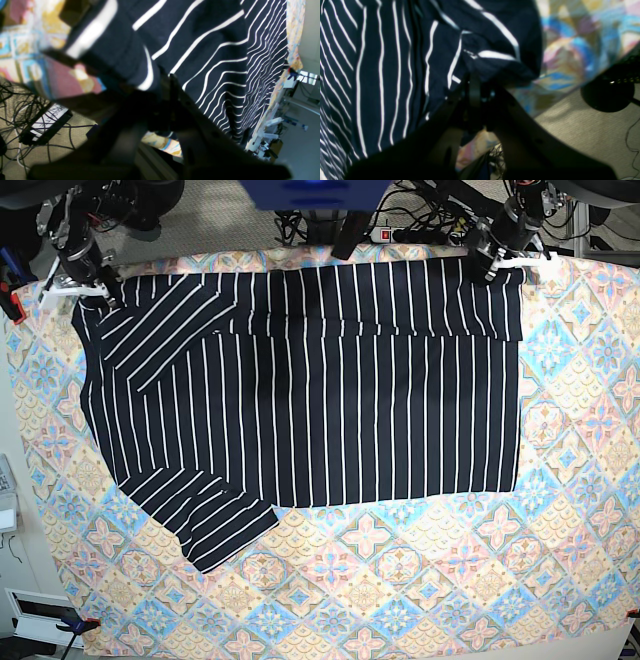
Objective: Fold the T-shirt properly
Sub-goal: 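Drag the folded shirt with both grippers toward the robot base, then open both grippers and release the shirt edge, then lower both grippers onto the shirt's side edges and pinch them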
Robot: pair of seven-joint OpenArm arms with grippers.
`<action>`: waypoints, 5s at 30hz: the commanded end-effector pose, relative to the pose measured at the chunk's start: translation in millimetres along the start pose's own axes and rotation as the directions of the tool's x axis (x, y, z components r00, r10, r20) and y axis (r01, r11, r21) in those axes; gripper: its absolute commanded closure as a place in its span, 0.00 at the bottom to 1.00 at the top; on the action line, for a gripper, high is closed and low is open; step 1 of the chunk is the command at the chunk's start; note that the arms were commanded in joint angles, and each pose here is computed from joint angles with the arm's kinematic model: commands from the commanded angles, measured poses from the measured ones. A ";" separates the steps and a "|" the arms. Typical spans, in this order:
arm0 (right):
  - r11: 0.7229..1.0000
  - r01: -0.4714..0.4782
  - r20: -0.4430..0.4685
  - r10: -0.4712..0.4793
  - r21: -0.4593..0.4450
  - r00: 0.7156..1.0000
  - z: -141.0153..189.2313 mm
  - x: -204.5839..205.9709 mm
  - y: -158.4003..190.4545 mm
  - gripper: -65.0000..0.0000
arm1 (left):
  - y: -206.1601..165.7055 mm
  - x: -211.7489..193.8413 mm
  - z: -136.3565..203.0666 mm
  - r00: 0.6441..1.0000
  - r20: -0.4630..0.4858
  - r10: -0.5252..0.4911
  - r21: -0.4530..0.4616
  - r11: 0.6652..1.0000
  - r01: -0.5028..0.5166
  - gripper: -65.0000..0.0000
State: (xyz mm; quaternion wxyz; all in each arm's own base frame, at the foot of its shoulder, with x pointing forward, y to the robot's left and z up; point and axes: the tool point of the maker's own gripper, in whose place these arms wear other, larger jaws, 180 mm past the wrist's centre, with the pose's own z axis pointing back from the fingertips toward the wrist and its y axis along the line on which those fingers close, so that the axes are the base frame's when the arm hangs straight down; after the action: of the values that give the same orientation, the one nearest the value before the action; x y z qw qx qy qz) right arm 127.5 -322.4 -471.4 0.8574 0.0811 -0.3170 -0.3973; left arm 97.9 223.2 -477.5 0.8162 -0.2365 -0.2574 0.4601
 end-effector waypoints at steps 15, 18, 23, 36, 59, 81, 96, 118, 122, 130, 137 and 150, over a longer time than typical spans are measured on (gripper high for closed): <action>1.000 -0.015 0.029 0.015 -0.005 0.999 6.6 11.1 -5.1 0.98 | 10.0 9.5 6.4 0.999 -0.001 -0.045 0.042 0.998 0.045 1.00; 1.000 -0.014 0.031 0.014 -0.007 0.999 7.0 11.9 -5.8 0.93 | 10.8 0.6 7.1 0.998 -0.054 -0.042 0.043 0.998 0.044 0.99; 1.000 -0.011 0.031 0.011 -0.007 0.999 7.0 11.1 -5.9 0.84 | 11.2 -7.4 8.0 0.994 -0.103 -0.037 0.044 0.998 0.041 0.77; 0.998 0.041 0.068 -0.037 -0.050 0.997 17.7 14.9 -25.4 0.73 | 28.0 -14.6 20.3 0.992 -0.122 -0.032 0.086 0.995 0.042 0.60; 0.995 0.064 0.133 -0.054 -0.071 0.990 43.8 43.0 -34.2 0.65 | 16.4 13.8 38.1 0.997 -0.036 -0.071 0.069 0.995 0.073 0.61; 0.992 0.072 0.157 -0.055 -0.107 0.986 78.0 48.4 -43.0 0.63 | -2.8 5.0 58.8 0.987 -0.075 -0.140 0.038 0.989 0.143 0.61; 0.997 -0.043 0.260 0.057 -0.059 0.964 101.5 91.3 -2.9 0.63 | -25.4 32.3 74.1 0.994 0.007 -0.109 -0.032 0.993 0.110 0.61; 0.936 -0.344 0.278 0.311 0.075 0.909 40.3 134.2 121.9 0.63 | -152.7 133.2 36.8 0.950 0.237 -0.204 -0.254 0.931 0.263 0.61; 0.901 -0.429 0.281 0.394 0.074 0.875 26.1 133.9 152.3 0.63 | -158.5 153.2 23.6 0.952 0.257 -0.165 -0.265 0.935 0.234 0.61; 0.798 -0.599 0.270 0.563 0.069 0.781 -3.4 130.2 197.0 0.62 | -160.3 181.2 -6.4 0.953 0.257 -0.158 -0.227 0.949 0.219 0.61; 0.783 -0.616 0.259 0.579 0.087 0.773 -24.2 140.5 209.5 0.62 | -174.1 192.8 -43.8 0.951 0.236 -0.198 -0.183 0.953 0.243 0.61; 0.801 -0.592 0.259 0.555 0.091 0.790 -38.1 155.0 212.2 0.62 | -197.5 222.4 -104.1 0.928 0.199 -0.313 -0.020 0.946 0.324 0.61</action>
State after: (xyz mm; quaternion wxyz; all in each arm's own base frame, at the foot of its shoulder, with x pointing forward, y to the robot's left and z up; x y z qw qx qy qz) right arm 347.2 -291.9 -364.7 0.9015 0.0127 -0.4207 -0.1010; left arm 373.7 303.1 -408.1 0.8542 -0.1643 -0.3546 0.3430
